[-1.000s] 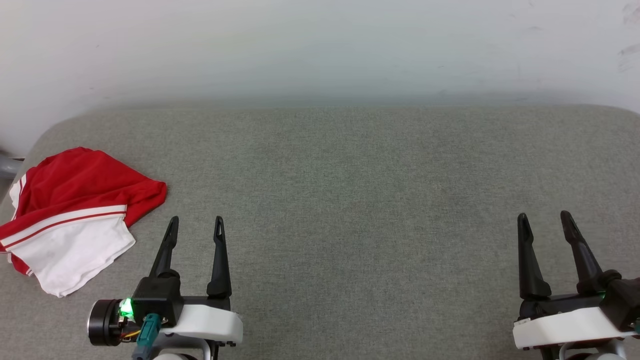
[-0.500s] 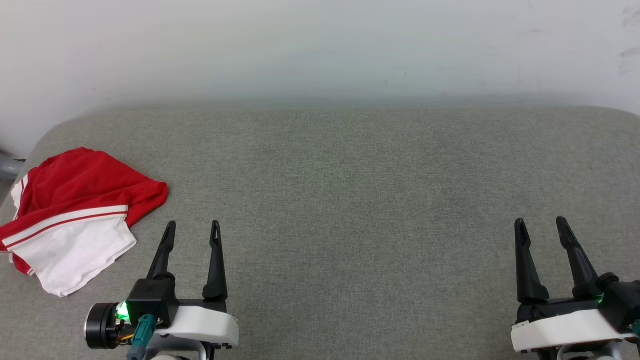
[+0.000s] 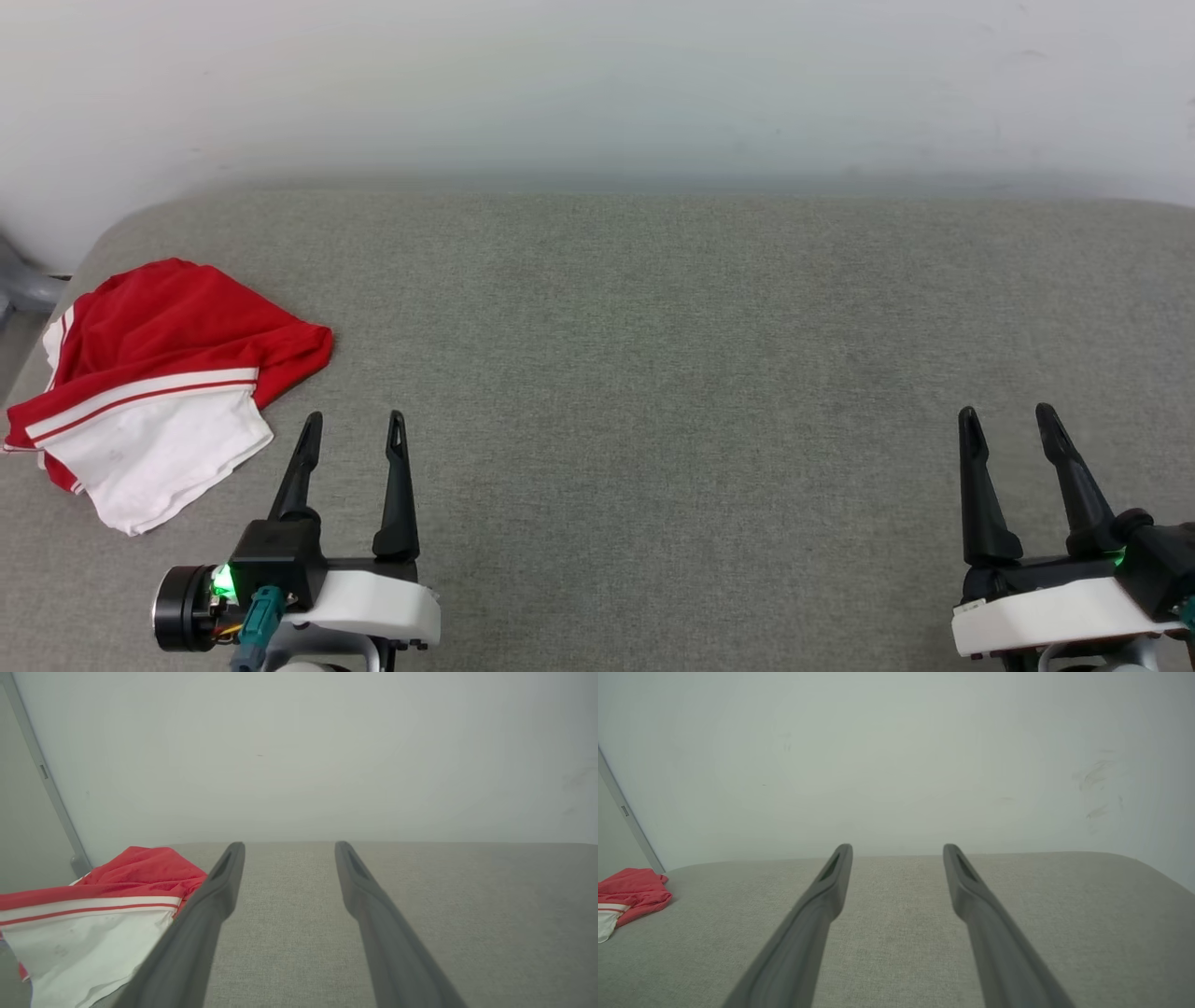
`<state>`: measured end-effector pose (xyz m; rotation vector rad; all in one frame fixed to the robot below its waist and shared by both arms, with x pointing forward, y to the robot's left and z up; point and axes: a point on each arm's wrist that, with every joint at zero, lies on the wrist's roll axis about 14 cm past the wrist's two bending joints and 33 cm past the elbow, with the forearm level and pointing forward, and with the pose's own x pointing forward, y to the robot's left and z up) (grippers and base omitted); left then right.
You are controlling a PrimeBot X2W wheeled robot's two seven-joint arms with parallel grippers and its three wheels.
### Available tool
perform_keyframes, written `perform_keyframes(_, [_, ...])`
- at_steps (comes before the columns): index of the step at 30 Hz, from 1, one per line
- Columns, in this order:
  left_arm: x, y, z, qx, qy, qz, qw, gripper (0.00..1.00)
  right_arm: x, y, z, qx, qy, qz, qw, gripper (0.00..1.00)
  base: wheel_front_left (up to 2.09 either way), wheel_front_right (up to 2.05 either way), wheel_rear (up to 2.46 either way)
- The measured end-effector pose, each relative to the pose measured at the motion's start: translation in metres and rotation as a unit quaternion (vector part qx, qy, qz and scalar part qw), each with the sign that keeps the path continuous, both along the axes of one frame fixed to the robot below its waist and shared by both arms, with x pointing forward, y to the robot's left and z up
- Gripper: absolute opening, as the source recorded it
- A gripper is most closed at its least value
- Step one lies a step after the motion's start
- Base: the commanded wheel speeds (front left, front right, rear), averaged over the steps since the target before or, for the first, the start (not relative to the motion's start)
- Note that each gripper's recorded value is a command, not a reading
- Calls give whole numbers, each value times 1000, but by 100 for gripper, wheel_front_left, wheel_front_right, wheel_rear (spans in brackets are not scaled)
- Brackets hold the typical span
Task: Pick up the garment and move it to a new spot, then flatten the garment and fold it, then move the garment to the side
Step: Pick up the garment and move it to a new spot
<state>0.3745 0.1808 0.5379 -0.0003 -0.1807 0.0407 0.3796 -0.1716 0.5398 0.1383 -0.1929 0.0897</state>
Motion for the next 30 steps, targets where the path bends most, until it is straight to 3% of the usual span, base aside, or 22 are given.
perform_keyframes(17, [-27,52,-5,-5,10,87,996,100,25,64,-6,-20,2,92,996,100,0,0,0])
perform_keyframes(30, [-75,110,-5,-13,14,193,981,100,37,139,-10,-29,-1,195,980,100,0,0,0])
